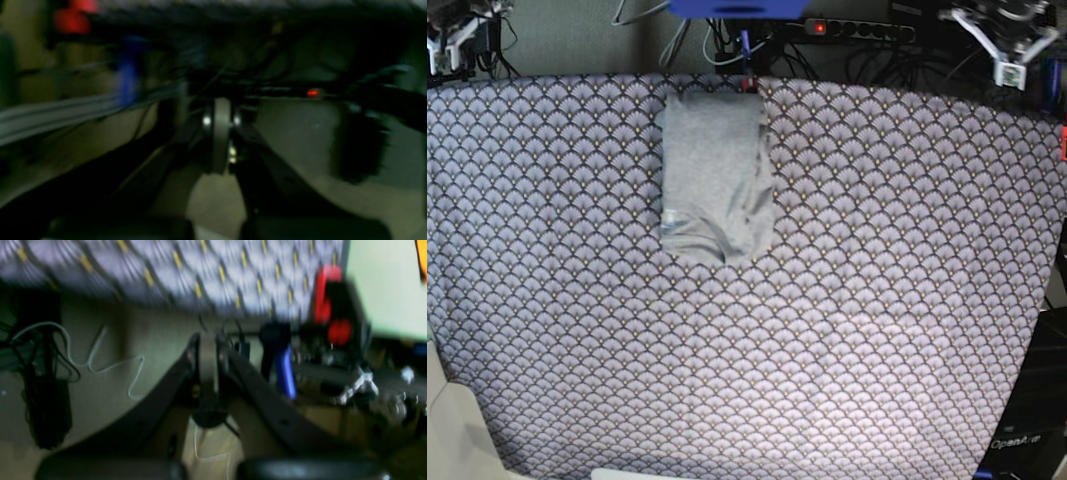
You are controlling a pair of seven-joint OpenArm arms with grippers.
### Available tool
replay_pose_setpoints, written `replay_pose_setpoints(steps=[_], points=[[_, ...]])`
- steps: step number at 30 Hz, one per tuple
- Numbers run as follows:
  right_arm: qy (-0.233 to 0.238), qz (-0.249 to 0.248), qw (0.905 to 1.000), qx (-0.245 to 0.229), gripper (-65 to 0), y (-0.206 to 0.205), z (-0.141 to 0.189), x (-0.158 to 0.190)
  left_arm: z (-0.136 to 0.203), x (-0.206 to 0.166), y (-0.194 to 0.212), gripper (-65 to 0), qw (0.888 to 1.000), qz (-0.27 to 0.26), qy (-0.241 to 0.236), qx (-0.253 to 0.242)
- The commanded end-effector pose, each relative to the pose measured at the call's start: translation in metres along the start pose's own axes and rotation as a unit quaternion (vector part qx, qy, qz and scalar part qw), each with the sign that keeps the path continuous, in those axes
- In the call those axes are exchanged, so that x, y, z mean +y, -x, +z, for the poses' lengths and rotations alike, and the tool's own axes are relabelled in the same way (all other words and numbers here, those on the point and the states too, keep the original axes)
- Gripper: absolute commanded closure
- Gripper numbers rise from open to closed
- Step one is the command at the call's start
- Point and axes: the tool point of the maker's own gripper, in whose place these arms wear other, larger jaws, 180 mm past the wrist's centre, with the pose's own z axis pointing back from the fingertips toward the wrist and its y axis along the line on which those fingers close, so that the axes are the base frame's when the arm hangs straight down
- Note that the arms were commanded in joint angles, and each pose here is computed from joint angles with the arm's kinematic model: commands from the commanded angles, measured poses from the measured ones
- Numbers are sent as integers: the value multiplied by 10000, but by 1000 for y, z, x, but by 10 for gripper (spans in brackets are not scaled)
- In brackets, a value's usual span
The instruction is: Fold the T-shirt properly
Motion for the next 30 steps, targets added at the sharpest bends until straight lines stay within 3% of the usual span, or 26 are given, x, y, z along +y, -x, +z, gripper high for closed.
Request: replay_pose_setpoints(steps=[1,4,8,13,17,23,30], points=[[73,-28,10000,40,0,8,2,-7,0,4,5,0,9999,-79,-79,-1],[27,-294,9994,172,0,38,-2,-6,-13,0,24,0,10000,19,-16,10],[-10,-673,9976,177,0,74,-5,0,-30,-19,71,0,9972,527,297,437],[-152,-1233,9920,232,0,110,-11,15,-49,-31,90,0,9917,1213,392,177],[-308,-1591,9856,490,0,137,-25,26,-58,-58,115,0,9851,1547,683,321],[-645,-1999,9741,842,0,165,-50,61,-78,-105,126,0,9772,1749,1151,354],[-1331,-2216,9588,1181,0,187,-56,116,-88,-163,137,0,9613,2083,1746,458]])
